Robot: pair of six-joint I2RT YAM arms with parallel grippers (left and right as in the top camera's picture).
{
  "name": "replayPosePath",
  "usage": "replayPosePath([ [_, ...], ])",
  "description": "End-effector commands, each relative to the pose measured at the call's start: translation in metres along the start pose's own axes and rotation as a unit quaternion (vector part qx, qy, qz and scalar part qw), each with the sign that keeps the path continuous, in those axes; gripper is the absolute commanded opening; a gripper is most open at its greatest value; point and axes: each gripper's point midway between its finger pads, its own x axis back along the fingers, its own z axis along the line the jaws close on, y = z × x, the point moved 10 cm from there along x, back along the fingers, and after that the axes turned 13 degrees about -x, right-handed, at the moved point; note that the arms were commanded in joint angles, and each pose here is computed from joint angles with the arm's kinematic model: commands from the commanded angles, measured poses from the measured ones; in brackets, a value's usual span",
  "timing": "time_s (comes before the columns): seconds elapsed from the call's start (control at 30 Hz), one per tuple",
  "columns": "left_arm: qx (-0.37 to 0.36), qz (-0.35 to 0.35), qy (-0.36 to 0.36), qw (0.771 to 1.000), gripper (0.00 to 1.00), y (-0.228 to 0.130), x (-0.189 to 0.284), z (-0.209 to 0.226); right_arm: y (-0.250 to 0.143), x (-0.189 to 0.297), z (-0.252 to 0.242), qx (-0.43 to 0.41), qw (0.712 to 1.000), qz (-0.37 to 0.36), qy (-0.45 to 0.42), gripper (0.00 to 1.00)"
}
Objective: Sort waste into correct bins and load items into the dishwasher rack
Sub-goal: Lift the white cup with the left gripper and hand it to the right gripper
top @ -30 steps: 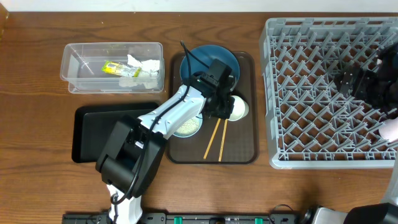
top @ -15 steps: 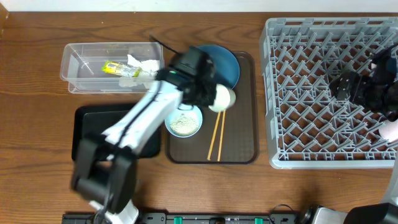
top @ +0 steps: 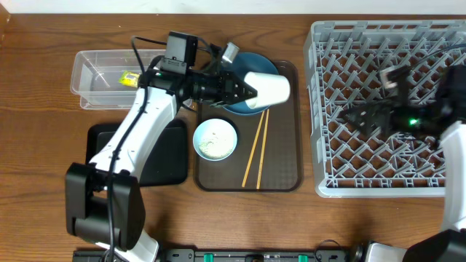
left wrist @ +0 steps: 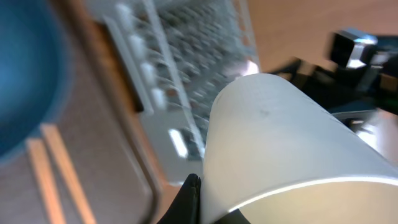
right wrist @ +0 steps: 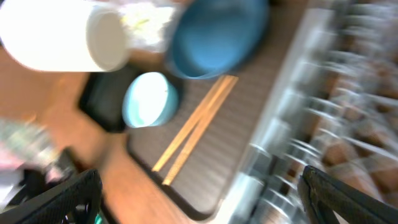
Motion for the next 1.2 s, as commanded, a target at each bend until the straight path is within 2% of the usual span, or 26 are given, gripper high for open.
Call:
replayPosePath([
  [0.0,-0.013,0.019,-0.095,0.995,0.06,-0.003,-0.006,-0.009,-0.007,-0.023,0.018,0.071,0.990,-0.001,0.125,0.99],
  [0.23,-0.023,0.034,-0.128,0.991,0.06,-0.006,-0.016,-0.019,-0.016,-0.061,0.038,0.139,0.971,0.028,0.191,0.99],
  [0.6,-0.028,0.058,-0.179,0.982,0.06,-0.011,-0.029,-0.033,-0.003,-0.077,0.069,0.254,0.924,-0.005,0.285,0.97],
  [0.7,-0.028,0.061,-0.186,0.980,0.06,-0.012,-0.030,-0.035,0.000,-0.076,0.074,0.274,0.909,-0.017,0.315,0.93],
  [0.8,-0.028,0.062,-0.188,0.980,0.06,-0.012,-0.030,-0.036,0.002,-0.074,0.077,0.286,0.897,-0.025,0.336,0.79],
  [0.93,-0.028,0.062,-0.188,0.980,0.06,-0.012,-0.030,-0.036,0.002,-0.074,0.077,0.285,0.897,-0.025,0.336,0.74],
  [1.03,-0.028,0.062,-0.187,0.980,0.06,-0.012,-0.030,-0.035,0.002,-0.074,0.077,0.285,0.897,-0.025,0.336,0.64],
  [1.17,-0.028,0.062,-0.187,0.980,0.07,-0.012,-0.030,-0.035,0.002,-0.074,0.077,0.285,0.898,-0.024,0.336,0.59],
])
